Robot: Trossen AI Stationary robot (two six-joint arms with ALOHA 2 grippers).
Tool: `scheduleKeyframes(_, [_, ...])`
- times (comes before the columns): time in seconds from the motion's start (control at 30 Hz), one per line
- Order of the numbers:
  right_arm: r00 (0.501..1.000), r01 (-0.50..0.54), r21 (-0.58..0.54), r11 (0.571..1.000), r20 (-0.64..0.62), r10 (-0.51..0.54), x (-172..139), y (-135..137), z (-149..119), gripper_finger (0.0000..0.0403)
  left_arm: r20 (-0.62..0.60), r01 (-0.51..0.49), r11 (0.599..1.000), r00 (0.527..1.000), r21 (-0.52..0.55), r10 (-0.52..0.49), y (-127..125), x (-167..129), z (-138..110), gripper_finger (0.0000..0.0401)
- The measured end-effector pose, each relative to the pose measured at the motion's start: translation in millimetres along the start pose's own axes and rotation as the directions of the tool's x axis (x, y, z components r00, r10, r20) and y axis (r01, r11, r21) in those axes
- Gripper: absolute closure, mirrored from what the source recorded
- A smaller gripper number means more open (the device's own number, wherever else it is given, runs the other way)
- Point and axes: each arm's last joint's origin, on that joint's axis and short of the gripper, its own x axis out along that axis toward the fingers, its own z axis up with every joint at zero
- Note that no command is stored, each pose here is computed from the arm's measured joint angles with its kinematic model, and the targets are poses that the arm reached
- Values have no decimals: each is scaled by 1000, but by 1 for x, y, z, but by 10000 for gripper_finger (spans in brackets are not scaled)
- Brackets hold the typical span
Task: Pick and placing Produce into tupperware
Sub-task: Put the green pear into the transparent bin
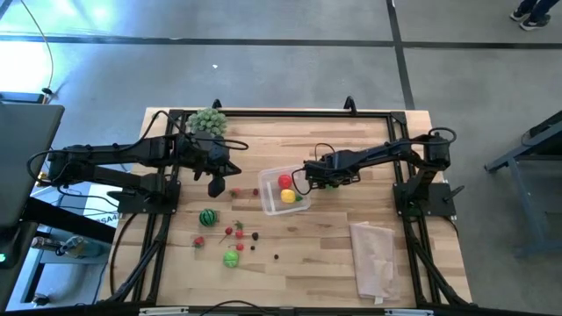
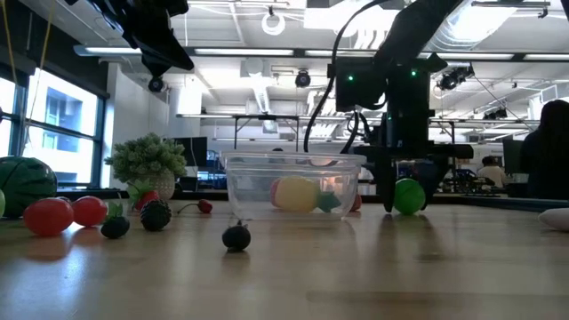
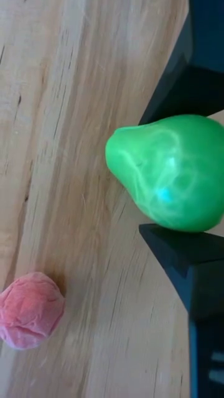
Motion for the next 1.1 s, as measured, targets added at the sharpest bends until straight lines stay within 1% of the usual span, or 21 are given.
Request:
scheduleKeyframes(0.23, [1000,-4,2,1000,3,4,0,0,0,185,0,0,1000,1000,0,0,0,0,0,400])
scheduleKeyframes(0.6, [1000,-9,-6,1000,8,9,0,1,0,185,0,0,1000,1000,0,0,0,0,0,400])
scheduleKeyframes(0.77, [1000,-15,-40,999,12,16,-3,2,-6,185,0,0,1000,1000,0,0,0,0,0,400])
scheduleKeyframes(0.87, [999,-40,-62,997,20,41,-11,2,-8,185,0,0,1000,1000,0,0,0,0,0,400])
scheduleKeyframes(0.97, [995,-75,-74,994,55,79,-23,1,-11,185,0,0,1000,1000,0,0,0,0,0,400])
scheduleKeyframes(1.1, [981,-151,-125,981,104,164,-46,-1,-16,185,0,1,1000,1000,0,-1,0,0,0,400])
